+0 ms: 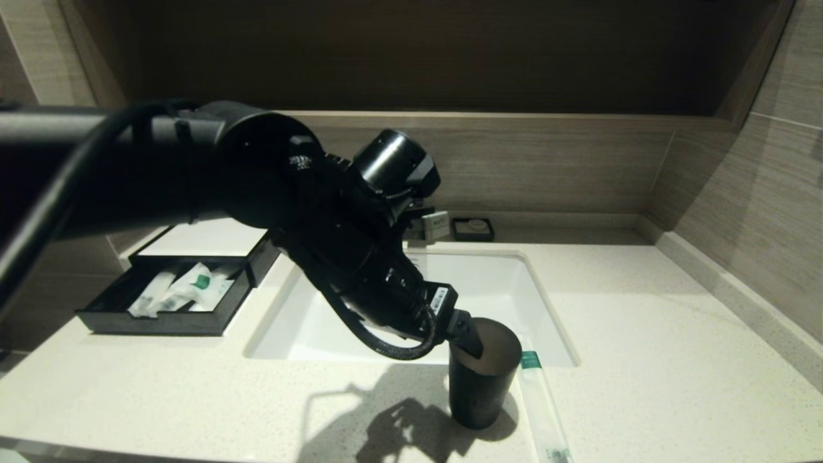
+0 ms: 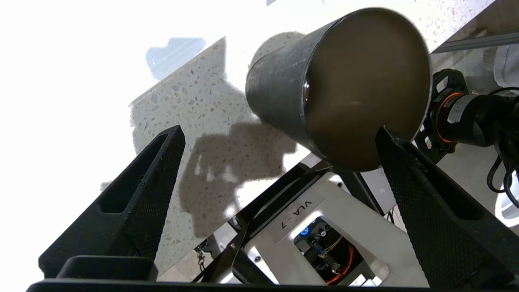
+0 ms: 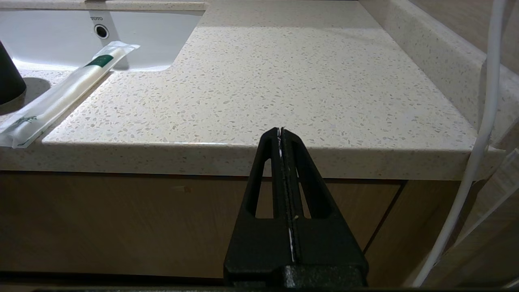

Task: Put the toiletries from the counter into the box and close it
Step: Pick up the cup

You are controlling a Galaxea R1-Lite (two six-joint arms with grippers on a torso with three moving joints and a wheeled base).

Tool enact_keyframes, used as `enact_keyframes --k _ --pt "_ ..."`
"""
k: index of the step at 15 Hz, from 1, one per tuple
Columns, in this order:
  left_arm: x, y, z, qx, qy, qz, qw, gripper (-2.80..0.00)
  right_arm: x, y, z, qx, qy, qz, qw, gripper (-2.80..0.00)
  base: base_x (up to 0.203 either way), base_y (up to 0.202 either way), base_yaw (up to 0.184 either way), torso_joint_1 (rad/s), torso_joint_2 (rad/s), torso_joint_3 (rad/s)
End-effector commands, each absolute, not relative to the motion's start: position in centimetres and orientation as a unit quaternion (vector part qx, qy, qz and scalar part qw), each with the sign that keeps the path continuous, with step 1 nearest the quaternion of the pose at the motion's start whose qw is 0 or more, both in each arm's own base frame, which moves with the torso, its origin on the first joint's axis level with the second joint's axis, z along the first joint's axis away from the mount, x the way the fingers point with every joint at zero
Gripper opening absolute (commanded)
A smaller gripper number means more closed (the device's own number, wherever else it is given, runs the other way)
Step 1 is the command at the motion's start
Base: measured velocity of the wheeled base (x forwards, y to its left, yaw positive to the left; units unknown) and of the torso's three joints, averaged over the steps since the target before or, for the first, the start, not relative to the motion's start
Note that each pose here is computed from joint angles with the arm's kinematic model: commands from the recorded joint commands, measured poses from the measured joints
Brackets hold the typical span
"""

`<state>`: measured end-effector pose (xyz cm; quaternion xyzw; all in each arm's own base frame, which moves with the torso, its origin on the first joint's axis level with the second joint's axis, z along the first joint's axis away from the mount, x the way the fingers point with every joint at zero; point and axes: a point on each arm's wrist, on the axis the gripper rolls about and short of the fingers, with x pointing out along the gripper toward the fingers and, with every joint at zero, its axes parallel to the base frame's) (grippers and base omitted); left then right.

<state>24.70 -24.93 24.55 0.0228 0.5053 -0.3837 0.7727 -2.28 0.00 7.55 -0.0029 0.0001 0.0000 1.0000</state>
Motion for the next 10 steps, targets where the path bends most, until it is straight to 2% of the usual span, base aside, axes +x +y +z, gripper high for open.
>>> enact_keyframes --k 1,10 --pt "24.81 -25.14 24.50 0.023 0.507 -0.383 0.771 0.00 -2.28 0.00 7.55 -0.003 0.000 0.000 1.000 -2.80 0.000 0.000 0.000 0.000 0.00 0.000" --pt "25.15 -25.49 24.26 0.027 0.506 -0.377 0.775 0.00 -2.28 0.00 7.55 -0.003 0.000 0.000 1.000 -2.80 0.000 0.000 0.000 0.000 0.00 0.000"
